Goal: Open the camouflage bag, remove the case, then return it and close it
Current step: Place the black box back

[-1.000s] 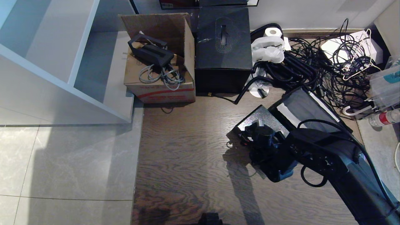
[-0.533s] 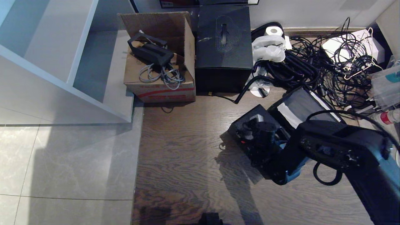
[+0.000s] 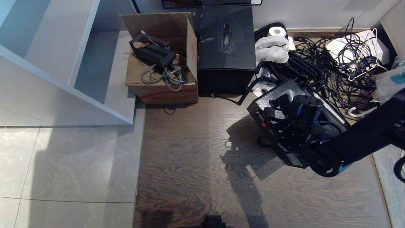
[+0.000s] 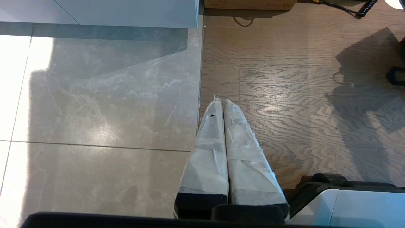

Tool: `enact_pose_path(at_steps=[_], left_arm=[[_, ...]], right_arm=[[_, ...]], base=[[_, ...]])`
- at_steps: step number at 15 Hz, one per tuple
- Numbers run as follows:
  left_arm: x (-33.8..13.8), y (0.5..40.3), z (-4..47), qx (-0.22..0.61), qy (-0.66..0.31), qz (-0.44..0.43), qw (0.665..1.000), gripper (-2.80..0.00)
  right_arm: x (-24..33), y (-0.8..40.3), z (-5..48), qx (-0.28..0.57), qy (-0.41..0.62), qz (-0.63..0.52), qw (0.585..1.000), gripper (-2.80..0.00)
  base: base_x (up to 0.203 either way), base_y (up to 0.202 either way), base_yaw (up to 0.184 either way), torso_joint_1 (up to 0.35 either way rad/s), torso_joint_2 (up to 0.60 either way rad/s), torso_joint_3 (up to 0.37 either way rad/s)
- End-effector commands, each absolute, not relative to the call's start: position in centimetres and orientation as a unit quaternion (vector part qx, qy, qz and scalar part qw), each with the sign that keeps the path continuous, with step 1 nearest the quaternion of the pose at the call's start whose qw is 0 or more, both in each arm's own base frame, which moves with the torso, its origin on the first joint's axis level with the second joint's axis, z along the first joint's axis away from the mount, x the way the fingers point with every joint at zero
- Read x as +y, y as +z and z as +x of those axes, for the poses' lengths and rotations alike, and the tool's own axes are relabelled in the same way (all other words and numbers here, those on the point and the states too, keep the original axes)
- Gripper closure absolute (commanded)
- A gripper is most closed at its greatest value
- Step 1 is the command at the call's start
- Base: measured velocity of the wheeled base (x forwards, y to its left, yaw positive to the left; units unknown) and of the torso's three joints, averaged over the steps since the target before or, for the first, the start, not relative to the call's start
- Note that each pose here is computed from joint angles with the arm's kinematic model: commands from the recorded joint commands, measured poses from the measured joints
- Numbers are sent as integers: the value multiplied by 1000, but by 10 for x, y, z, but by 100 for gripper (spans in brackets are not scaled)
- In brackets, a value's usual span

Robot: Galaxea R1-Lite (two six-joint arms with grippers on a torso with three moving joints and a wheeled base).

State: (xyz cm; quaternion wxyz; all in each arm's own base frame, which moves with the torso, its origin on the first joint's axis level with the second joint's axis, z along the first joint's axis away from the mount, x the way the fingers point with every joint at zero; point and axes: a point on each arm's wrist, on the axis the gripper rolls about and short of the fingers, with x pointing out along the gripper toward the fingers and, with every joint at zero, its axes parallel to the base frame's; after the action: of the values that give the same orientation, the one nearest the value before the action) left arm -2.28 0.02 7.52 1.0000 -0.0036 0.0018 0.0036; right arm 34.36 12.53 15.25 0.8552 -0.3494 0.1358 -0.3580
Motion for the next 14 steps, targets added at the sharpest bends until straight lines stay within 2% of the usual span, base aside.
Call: enact_pose_path(at_steps=[1,8,14], left_arm=[[0,75,-23,2,4,-4,1000,0],[0,75,-23,2,4,-4,1000,0],[0,75,-23,2,4,-4,1000,0]], right_arm=[[94,196,330,112,-379,-325,859,0],[32,222,343,89,-373,-334,861,0],[-9,212,378,75,-369,-339,862,0]], base=[[0,0,0,0,0,0],[0,0,0,0,0,0],[0,0,0,0,0,0]])
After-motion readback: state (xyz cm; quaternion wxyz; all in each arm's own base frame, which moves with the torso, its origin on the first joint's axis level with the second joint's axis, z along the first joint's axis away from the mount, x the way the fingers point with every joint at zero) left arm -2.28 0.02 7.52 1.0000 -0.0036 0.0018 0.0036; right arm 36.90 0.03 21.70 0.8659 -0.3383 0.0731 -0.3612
